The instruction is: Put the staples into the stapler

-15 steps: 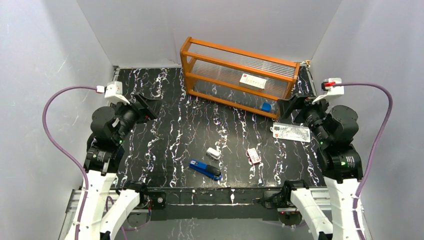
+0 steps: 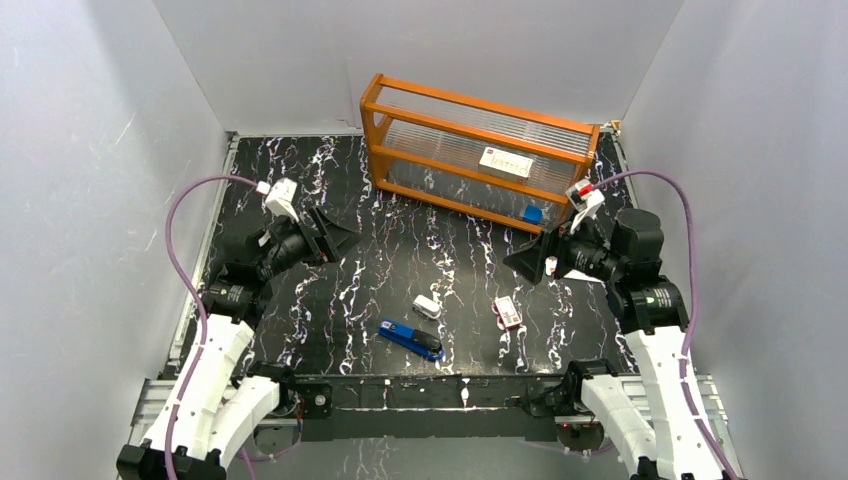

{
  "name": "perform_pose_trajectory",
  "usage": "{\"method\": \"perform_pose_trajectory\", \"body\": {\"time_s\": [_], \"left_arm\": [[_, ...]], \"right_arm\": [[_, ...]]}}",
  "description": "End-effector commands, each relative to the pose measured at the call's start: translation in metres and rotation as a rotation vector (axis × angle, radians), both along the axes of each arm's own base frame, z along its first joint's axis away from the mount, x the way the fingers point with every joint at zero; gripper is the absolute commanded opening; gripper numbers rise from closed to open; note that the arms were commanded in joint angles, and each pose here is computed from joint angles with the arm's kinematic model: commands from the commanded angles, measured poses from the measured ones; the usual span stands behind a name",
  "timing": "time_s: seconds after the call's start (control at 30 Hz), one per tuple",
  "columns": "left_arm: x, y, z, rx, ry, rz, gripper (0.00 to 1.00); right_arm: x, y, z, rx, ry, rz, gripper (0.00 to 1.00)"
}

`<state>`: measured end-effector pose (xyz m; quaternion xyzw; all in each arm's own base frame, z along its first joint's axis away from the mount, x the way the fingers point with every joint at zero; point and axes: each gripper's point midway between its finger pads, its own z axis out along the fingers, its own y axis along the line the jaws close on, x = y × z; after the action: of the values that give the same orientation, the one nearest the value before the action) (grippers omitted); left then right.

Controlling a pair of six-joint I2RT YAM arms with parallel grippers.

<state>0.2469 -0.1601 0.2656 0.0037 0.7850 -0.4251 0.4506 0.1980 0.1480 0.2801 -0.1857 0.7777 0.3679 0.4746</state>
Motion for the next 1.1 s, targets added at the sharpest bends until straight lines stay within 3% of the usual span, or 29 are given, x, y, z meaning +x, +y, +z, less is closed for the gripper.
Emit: {"method": "perform_pose_trajectory", "body": {"time_s": [0.0,0.4,0.53,0.67,0.93,1.07], "left_arm": [[-0.006,0.0,-0.016,-0.068,0.091,0.031,0.79],[0.002,0.006,-0.091,-0.067,0.348,0.144,0.79],[0.008,0.008,-0.107,-0.053,0.403,0.17,0.79],[0.009,0.012,-0.123,-0.034,0.456,0.202,0.78],[0.004,0.019,-0.132,-0.032,0.459,0.254,0.77],[-0.003,0.021,-0.14,-0.048,0.488,0.272,0.77]], "right_arm": [[-0.011,0.012,0.006,0.054,-0.033,0.085,0.95],[-0.023,0.047,-0.048,0.003,0.054,0.198,0.9],[-0.018,0.078,-0.07,-0.128,0.037,0.17,0.89],[-0.03,0.115,-0.094,-0.286,0.042,0.246,0.89],[-0.098,0.167,-0.152,-0.498,0.035,0.57,0.89],[-0.106,0.17,-0.173,-0.582,0.039,0.595,0.89]]}}
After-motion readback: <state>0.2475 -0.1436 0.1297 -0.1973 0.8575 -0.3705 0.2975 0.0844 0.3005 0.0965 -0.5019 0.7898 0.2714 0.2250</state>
